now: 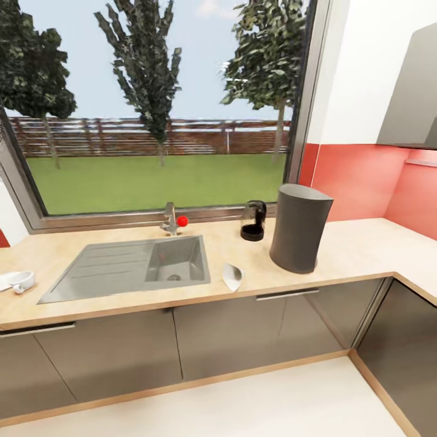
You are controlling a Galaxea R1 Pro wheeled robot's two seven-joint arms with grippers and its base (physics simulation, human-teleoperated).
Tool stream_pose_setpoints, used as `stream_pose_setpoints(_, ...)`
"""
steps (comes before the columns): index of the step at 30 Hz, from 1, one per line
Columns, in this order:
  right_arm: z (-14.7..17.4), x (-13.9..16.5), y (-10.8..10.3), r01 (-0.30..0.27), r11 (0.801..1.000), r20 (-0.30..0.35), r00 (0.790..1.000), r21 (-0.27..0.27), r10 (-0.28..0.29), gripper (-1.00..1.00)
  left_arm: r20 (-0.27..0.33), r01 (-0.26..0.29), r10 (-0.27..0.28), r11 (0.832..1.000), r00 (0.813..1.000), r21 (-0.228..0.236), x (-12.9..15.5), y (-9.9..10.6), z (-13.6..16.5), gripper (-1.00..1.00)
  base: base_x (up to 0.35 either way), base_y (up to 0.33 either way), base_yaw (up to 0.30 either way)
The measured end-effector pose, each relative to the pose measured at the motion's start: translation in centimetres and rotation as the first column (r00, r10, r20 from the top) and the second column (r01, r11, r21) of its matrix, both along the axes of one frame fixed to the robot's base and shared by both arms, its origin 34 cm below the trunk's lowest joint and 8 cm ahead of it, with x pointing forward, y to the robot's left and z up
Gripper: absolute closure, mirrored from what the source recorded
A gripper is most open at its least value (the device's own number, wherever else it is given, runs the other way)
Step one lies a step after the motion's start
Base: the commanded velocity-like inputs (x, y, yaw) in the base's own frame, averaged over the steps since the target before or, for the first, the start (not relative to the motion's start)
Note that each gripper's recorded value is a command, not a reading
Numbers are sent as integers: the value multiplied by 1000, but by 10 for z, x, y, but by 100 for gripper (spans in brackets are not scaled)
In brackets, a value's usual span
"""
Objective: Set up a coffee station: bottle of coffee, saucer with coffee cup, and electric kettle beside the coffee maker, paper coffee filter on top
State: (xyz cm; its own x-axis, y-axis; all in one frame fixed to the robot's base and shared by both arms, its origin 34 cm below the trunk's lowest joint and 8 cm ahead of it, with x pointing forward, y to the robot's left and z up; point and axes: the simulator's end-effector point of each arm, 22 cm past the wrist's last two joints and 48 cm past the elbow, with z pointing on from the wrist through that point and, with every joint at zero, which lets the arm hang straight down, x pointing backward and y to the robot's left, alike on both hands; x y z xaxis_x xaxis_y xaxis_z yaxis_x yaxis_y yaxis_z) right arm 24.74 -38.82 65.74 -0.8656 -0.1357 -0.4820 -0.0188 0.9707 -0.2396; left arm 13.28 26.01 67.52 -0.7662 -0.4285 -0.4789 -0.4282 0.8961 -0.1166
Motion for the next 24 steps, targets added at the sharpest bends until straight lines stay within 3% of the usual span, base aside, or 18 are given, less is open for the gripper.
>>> stream_pose_setpoints(24,0,0,1,-1,1000,-1,1000,2,1,-100,-4,-2,2,1000,1000,0,-2,0,-1,-100,34,334,0)
